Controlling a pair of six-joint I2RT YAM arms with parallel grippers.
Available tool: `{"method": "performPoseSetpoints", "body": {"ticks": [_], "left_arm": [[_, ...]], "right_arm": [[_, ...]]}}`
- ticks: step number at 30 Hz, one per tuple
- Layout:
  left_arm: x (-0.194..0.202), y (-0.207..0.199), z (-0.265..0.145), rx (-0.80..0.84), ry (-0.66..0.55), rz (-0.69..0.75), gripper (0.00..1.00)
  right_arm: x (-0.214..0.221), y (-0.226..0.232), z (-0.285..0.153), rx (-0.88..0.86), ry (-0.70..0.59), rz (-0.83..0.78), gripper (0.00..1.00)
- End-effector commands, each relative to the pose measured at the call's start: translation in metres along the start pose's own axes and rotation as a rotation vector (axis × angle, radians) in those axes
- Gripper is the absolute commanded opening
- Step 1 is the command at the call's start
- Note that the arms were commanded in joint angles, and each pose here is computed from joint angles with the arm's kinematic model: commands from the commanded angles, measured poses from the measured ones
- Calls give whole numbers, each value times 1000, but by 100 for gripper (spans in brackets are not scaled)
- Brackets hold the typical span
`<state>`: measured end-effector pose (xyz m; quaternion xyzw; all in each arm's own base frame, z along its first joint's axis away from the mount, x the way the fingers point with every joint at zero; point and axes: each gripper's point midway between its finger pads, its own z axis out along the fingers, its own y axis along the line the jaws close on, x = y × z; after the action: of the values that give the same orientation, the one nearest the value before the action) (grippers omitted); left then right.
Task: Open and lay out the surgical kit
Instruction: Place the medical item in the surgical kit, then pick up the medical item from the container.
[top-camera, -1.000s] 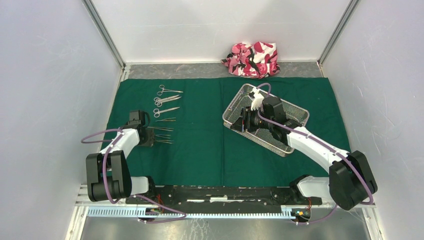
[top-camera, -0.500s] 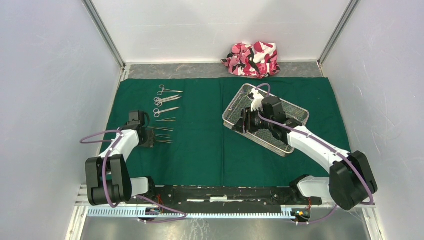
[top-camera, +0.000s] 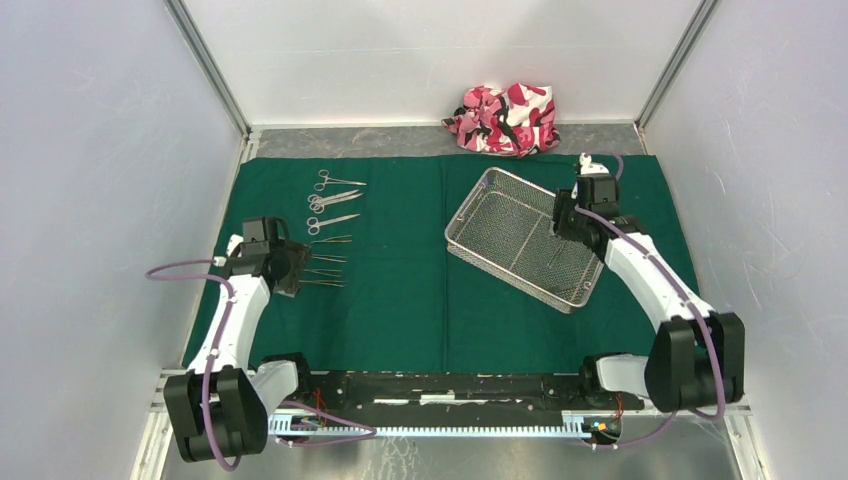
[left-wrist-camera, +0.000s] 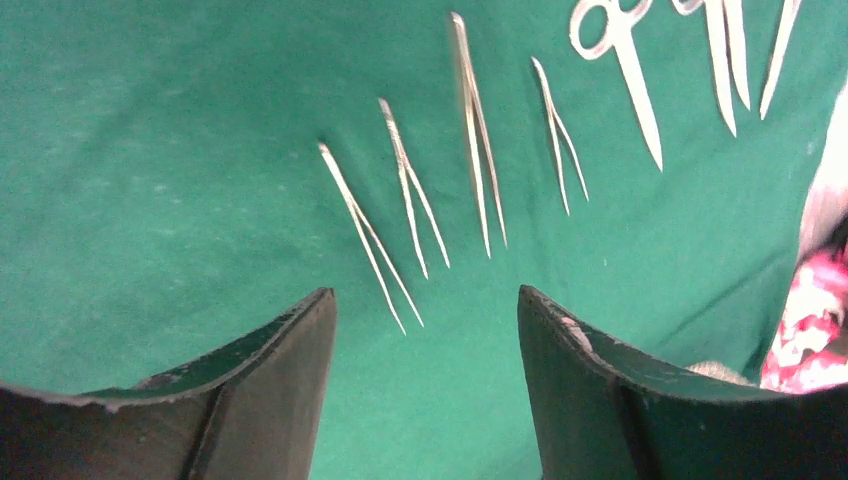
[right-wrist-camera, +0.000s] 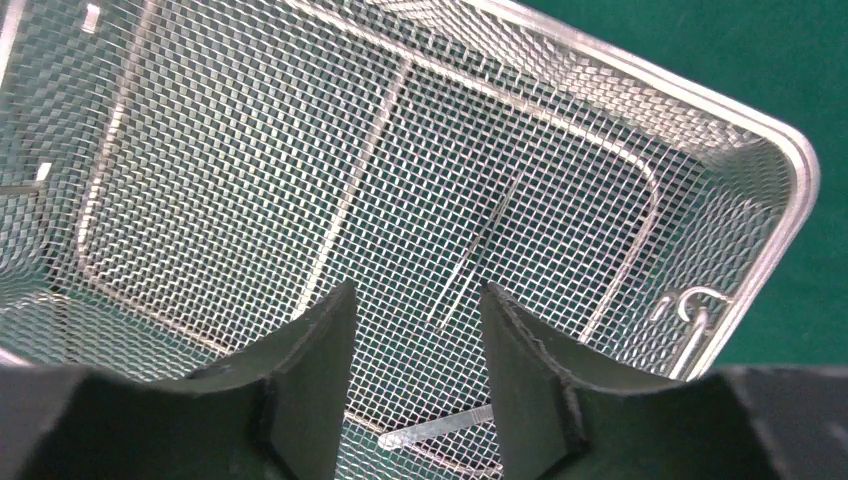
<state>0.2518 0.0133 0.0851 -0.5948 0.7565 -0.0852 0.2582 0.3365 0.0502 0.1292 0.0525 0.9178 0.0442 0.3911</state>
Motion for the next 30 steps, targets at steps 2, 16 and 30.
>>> {"method": "performPoseSetpoints", "body": {"ticks": [2, 16, 30], "left_arm": [[12, -63, -27, 307, 69, 306, 76], [72, -107, -82, 628, 178, 662, 80], [79, -113, -93, 649, 199, 647, 80]], "right_arm": [[35, -16, 31, 56, 146, 147, 50], [80, -27, 66, 142, 281, 258, 38], [108, -46, 66, 321, 310, 413, 11]]}}
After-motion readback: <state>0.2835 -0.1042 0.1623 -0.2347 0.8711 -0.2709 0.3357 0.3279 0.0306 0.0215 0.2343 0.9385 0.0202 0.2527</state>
